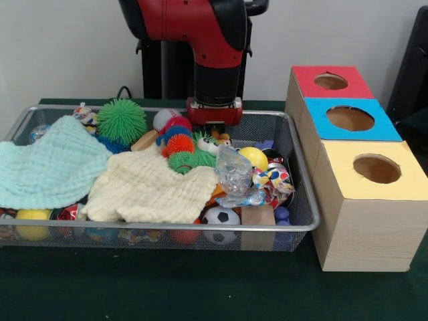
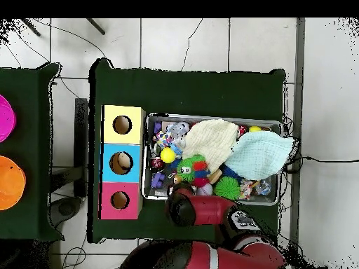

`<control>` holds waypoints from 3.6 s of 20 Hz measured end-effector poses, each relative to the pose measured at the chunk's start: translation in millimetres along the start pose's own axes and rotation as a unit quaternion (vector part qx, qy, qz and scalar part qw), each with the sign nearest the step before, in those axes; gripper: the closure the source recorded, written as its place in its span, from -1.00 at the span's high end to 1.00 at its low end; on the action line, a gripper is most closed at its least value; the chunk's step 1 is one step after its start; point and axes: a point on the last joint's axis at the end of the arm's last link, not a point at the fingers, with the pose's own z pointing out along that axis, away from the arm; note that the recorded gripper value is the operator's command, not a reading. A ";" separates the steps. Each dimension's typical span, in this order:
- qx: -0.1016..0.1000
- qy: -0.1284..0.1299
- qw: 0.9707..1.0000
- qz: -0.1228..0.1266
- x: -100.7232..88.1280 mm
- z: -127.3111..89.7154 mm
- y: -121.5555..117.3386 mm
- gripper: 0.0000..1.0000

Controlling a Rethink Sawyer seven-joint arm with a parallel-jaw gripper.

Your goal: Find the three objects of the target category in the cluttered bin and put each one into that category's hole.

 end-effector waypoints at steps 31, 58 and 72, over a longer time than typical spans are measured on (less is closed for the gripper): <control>-0.022 -0.088 0.995 0.029 -67.3 -114.5 29.5 -1.00; -0.012 -0.059 0.994 0.086 -33.7 -150.7 171.8 -1.00; 0.009 -0.085 0.993 0.086 -26.4 -143.9 176.8 -1.00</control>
